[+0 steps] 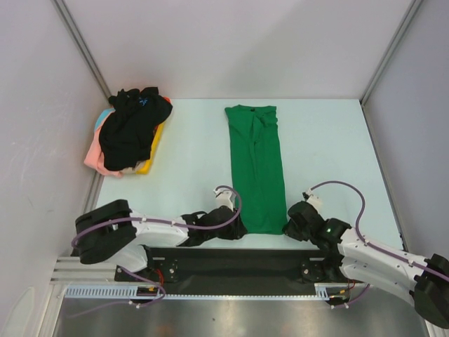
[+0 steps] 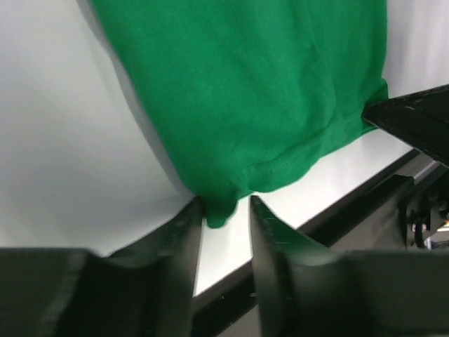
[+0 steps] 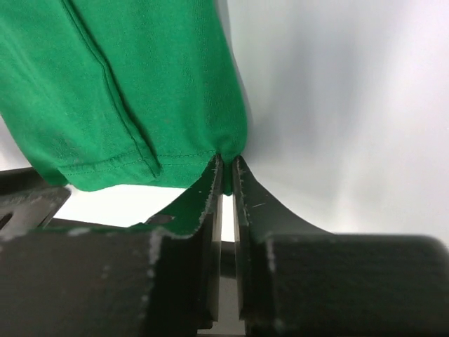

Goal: Fold and stack the t-shirts

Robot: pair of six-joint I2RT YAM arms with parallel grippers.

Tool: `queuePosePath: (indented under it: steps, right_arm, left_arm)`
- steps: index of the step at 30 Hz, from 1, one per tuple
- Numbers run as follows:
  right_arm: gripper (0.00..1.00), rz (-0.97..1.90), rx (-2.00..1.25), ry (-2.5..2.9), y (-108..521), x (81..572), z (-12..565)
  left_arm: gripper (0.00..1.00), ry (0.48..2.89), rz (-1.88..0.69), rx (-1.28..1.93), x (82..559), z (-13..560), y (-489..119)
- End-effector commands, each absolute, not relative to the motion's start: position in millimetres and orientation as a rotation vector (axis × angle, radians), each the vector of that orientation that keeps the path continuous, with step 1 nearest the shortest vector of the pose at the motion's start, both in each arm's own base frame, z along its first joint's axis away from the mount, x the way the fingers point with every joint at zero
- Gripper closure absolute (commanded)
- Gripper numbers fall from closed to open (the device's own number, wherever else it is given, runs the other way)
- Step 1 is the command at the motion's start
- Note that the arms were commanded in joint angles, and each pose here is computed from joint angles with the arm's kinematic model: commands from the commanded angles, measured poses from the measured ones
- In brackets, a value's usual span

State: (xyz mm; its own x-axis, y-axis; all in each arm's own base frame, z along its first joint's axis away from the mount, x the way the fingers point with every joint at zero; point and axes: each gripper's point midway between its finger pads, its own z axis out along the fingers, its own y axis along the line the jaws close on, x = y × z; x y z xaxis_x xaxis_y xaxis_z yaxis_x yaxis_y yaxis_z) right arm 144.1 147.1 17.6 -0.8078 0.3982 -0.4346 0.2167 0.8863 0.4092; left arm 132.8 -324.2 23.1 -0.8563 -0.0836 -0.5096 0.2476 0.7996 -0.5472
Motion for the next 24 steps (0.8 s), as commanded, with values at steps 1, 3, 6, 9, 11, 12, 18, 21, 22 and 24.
queuePosePath:
  steps: [1, 3, 6, 9, 11, 12, 18, 21, 22, 24]
  right_arm:
    - [0.92, 0.443, 0.431, 2.519, 143, 145, 12]
    - [1.0, 0.452, 0.427, 2.514, 144, 146, 12]
    - [1.0, 0.457, 0.426, 2.501, 144, 147, 15]
    - [1.0, 0.431, 0.448, 2.514, 138, 142, 17]
    - [1.0, 0.435, 0.46, 2.533, 139, 138, 19]
    - [1.0, 0.437, 0.455, 2.546, 139, 135, 21]
    - [1.0, 0.457, 0.388, 2.501, 149, 143, 61]
    - [1.0, 0.462, 0.359, 2.427, 155, 162, 92]
    - [1.0, 0.443, 0.348, 2.427, 155, 168, 95]
    - [1.0, 0.461, 0.36, 2.385, 160, 186, 116]
  left_arm:
    - [0.64, 2.548, -0.737, 0.163, 126, -2, -315]
    - [0.74, 2.554, -0.702, 0.15, 130, -1, -317]
    - [1.0, 2.563, -0.647, 0.141, 133, -3, -312]
    - [1.0, 2.567, -0.63, 0.115, 130, 2, -303]
    - [1.0, 2.576, -0.634, 0.087, 124, 9, -295]
    - [1.0, 2.589, -0.631, 0.09, 119, 9, -290]
    - [1.0, 2.531, -0.671, 0.116, 119, 54, -287]
    - [1.0, 2.479, -0.647, 0.124, 133, 85, -286]
    - [1.0, 2.468, -0.653, 0.133, 137, 93, -286]
    - [1.0, 2.436, -0.683, 0.118, 147, 110, -288]
